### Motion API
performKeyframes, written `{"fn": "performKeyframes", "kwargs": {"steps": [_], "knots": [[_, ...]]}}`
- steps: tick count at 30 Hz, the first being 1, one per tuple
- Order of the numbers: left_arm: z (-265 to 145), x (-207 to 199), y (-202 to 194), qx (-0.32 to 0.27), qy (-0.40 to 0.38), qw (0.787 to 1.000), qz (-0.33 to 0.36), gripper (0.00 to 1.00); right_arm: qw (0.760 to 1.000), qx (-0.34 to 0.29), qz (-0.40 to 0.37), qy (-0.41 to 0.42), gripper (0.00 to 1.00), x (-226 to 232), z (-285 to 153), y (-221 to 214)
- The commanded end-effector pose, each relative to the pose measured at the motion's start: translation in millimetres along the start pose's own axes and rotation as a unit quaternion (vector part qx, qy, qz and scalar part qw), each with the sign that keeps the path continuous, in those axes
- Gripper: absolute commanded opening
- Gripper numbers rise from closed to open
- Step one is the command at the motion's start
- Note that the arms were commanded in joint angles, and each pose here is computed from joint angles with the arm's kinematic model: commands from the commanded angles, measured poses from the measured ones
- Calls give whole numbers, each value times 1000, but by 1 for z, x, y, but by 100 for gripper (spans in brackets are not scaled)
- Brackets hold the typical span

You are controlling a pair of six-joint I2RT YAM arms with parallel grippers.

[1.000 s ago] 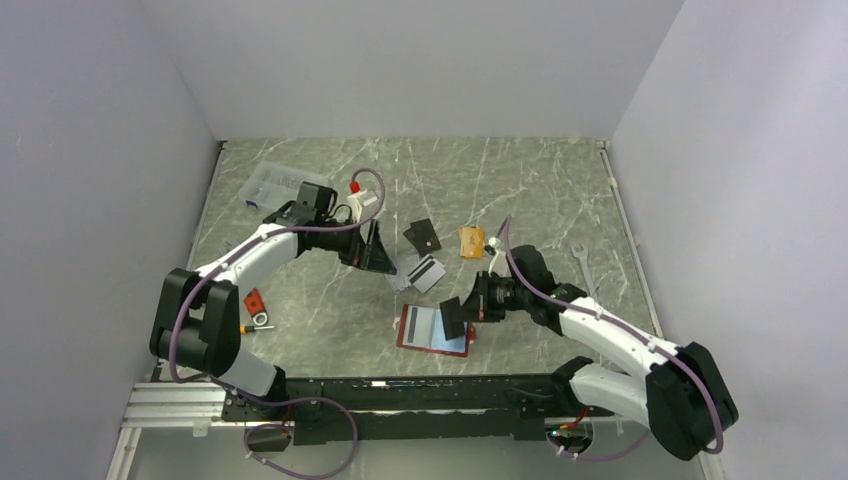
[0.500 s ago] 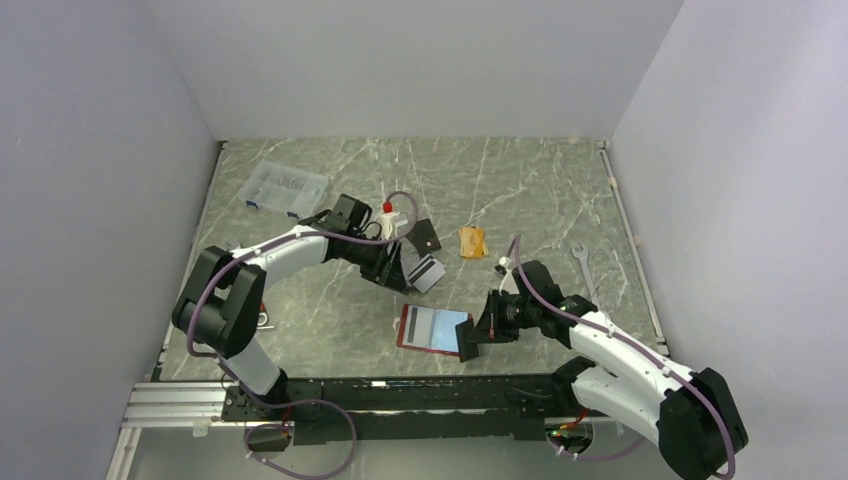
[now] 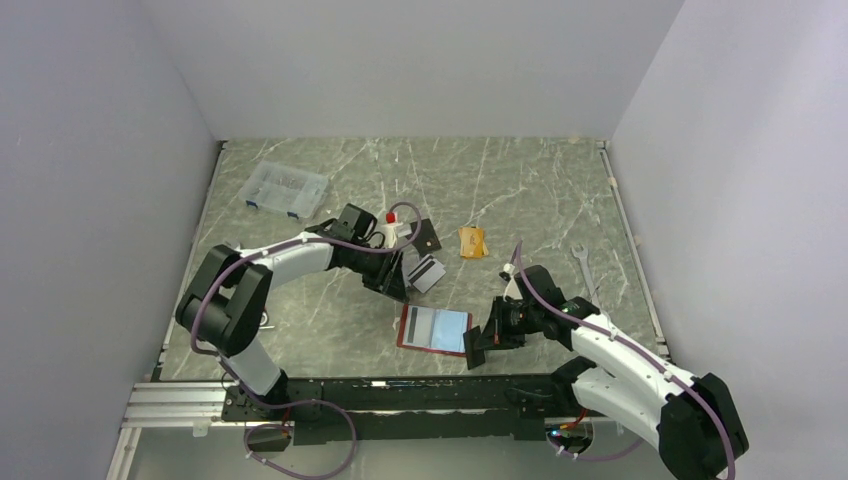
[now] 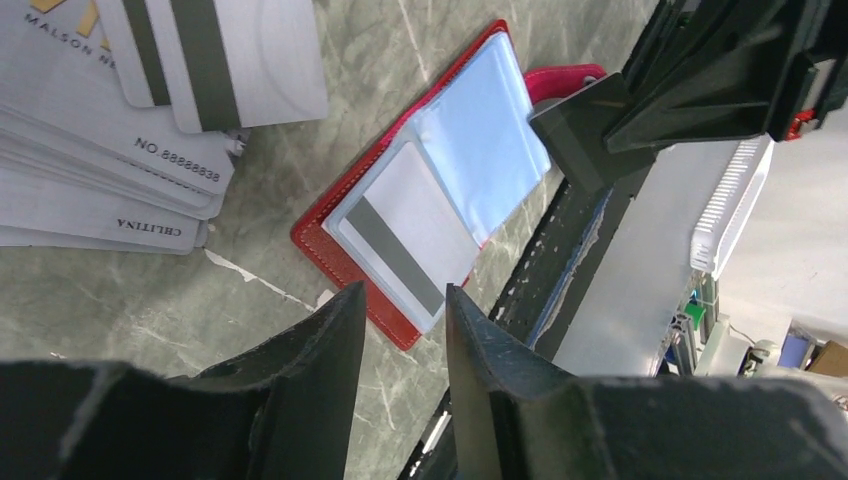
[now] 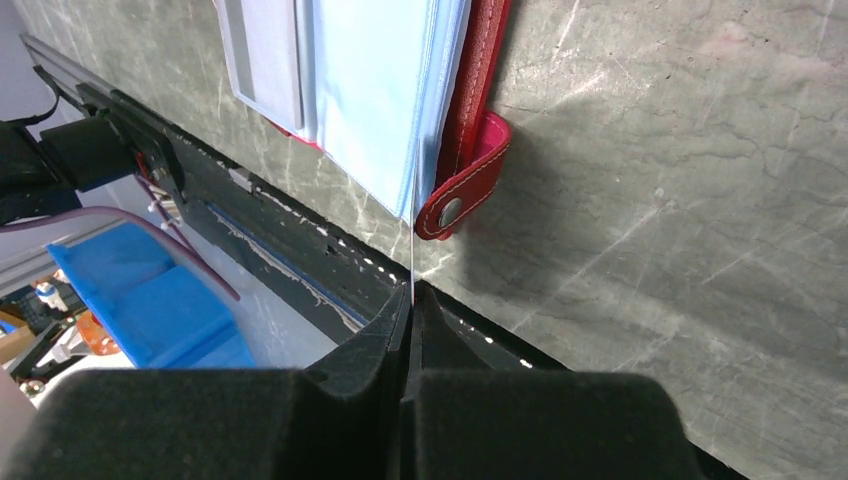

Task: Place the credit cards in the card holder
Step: Turn over the card slot in the card holder.

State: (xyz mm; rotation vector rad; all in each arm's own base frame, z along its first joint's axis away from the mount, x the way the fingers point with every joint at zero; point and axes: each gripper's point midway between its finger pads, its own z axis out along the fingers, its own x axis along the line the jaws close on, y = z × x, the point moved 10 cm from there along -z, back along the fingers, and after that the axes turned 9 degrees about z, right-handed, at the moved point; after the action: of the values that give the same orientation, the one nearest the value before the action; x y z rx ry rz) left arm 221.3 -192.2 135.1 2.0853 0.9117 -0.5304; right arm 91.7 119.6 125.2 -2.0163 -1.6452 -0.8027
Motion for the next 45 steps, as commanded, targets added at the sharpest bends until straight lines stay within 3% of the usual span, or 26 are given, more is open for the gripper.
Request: {"fn": "performKeyframes", "kwargs": {"steps": [1, 19, 45], "knots": [[6, 7, 1, 3, 14, 1000, -10, 43, 1000, 0, 3, -10, 0, -4, 0, -1], [16, 13, -11, 15, -4, 999, -35, 59, 1000, 10, 7, 6, 0, -5, 8, 2], [20, 9, -17, 10, -64, 997, -41, 59, 985, -22, -72, 159, 0, 36, 14, 28]]}}
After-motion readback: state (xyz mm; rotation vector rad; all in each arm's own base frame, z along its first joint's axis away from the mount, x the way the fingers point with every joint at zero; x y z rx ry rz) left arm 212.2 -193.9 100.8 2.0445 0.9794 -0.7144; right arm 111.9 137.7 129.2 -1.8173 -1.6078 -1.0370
